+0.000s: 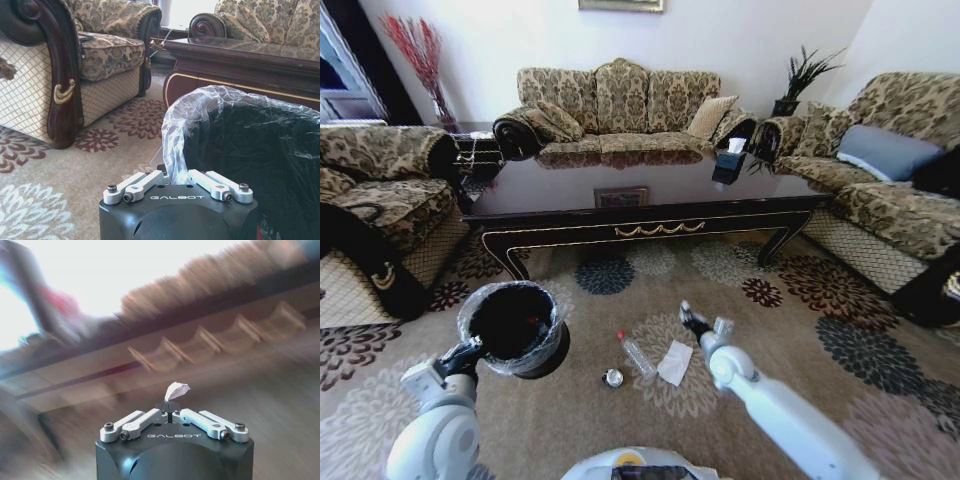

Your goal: Move to the front of the table and pick up the trash from the floor, then place it into the trash bin.

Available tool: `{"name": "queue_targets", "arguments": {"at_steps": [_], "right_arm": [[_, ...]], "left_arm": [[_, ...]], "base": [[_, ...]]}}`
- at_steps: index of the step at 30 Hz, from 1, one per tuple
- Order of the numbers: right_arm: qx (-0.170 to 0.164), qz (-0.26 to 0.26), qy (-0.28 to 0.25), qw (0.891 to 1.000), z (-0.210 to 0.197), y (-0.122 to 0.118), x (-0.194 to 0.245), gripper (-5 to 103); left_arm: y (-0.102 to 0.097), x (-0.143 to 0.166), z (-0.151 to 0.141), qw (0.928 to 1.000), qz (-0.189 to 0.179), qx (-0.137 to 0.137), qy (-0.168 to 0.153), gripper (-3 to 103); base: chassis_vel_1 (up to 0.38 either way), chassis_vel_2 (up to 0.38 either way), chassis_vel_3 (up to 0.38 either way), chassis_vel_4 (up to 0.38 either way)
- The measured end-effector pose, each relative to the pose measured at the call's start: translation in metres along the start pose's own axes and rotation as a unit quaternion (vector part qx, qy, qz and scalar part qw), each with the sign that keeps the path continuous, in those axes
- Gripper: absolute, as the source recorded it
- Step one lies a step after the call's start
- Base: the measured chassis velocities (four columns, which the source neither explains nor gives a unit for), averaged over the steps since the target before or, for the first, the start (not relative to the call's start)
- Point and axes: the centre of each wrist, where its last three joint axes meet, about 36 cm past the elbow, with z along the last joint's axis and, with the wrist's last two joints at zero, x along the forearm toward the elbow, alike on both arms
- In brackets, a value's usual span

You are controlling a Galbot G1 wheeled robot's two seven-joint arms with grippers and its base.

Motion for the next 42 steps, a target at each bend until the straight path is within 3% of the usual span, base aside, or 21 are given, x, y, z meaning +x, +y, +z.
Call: {"name": "queue_targets", "arguments": {"at_steps": [3, 5, 6, 10, 12, 17, 18, 20, 24, 31, 42], "right_arm": [[0.009, -0.110, -0.064, 0.992, -0.019, 0.004, -0.013, 0], [0.024, -0.199, -0.095, 0.975, -0.038, 0.010, -0.027, 0], [0.024, -0.199, -0.095, 0.975, -0.038, 0.010, -0.027, 0], [0.054, -0.290, -0.102, 0.950, -0.052, 0.027, -0.046, 0], [0.057, -0.298, -0.100, 0.948, -0.052, 0.029, -0.048, 0], [0.104, -0.386, -0.095, 0.912, -0.078, 0.070, -0.090, 0], [0.104, -0.386, -0.095, 0.912, -0.078, 0.070, -0.090, 0], [0.120, -0.418, -0.093, 0.896, -0.084, 0.092, -0.113, 0], [0.132, -0.441, -0.085, 0.884, -0.084, 0.110, -0.133, 0], [0.164, -0.471, -0.064, 0.865, -0.063, 0.123, -0.150, 0], [0.177, -0.494, -0.038, 0.850, -0.025, 0.133, -0.155, 0]], "left_arm": [[-0.001, -0.001, 0.001, 1.0000, 0.003, -0.003, 0.002, 4], [-0.003, -0.001, 0.001, 1.0000, 0.007, -0.004, 0.003, 4], [-0.003, -0.001, 0.001, 1.0000, 0.007, -0.004, 0.003, 4], [-0.007, -0.002, 0.002, 1.0000, 0.008, -0.003, 0.004, 4], [-0.007, -0.002, 0.002, 1.0000, 0.008, -0.003, 0.004, 4], [-0.009, -0.004, 0.002, 0.9999, 0.012, -0.003, 0.002, 4], [-0.009, -0.004, 0.002, 0.9999, 0.012, -0.003, 0.002, 4], [-0.009, -0.005, 0.002, 0.9999, 0.012, -0.001, 0.003, 4], [-0.009, -0.006, 0.002, 0.9999, 0.012, 0.000, 0.003, 4], [-0.006, -0.009, -0.001, 0.9999, 0.012, 0.001, -0.002, 4], [-0.007, -0.011, -0.001, 0.9999, 0.013, 0.006, -0.002, 4]], "base": [[0.000, 0.000, 0.000, 0.000], [0.000, 0.000, 0.000, 0.000], [0.000, 0.000, 0.000, 0.000], [0.000, 0.000, 0.000, 0.000], [0.000, 0.000, 0.000, 0.000], [0.000, 0.000, 0.000, 0.000], [0.000, 0.000, 0.000, 0.000], [0.000, 0.000, 0.000, 0.000], [0.000, 0.000, 0.000, 0.000], [0.000, 0.000, 0.000, 0.000], [0.000, 0.000, 0.000, 0.000]]}}
